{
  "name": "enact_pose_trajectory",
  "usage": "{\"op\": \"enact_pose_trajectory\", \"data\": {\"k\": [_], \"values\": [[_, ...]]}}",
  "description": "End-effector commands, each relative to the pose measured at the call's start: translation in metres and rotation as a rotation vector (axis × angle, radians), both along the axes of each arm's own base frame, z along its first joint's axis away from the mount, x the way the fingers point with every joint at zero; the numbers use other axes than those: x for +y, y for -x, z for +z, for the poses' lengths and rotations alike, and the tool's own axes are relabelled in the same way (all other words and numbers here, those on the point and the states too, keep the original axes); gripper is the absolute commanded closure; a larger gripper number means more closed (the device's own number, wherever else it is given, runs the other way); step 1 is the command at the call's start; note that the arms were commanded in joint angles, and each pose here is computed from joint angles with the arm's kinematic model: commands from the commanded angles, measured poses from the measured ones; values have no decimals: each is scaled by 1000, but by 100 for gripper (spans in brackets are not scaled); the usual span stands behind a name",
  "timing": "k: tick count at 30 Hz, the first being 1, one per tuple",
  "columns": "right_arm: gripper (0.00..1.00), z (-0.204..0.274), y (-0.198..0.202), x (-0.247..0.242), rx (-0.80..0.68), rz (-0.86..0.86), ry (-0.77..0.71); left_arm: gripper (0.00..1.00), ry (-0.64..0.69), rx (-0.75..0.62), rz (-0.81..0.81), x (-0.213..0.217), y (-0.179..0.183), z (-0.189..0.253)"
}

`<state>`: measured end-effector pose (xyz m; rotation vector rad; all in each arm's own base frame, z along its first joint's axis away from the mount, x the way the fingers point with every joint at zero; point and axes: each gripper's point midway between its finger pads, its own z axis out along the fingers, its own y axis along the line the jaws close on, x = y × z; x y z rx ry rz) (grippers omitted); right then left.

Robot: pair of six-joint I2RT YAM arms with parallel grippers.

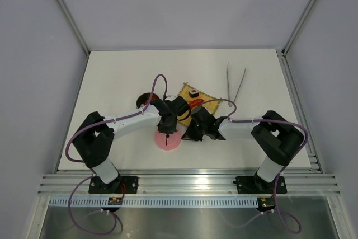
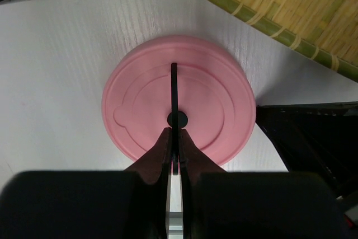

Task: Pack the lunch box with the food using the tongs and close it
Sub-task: Pick up the box lid from the center of the board.

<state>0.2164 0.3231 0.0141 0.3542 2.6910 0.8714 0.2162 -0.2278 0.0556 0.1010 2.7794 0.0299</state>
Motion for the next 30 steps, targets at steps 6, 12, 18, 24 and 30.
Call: {"op": "enact_pose_trajectory", "data": {"k": [6,12,18,24,30], "values": [[100,2,-7,14,-23,4,-26,100,141,48,7,-27,8,-4],[100,7,-6,3,-39,-36,-10,100,143,47,2,-28,7,1],[100,49,-9,-37,-155,-141,14,100,78,14,-33,-12,5,34],[100,105,-11,-87,-307,-217,97,100,26,-36,-68,0,-4,80],[100,128,-11,-126,-374,-304,167,100,70,-85,-49,4,-28,111]]}}
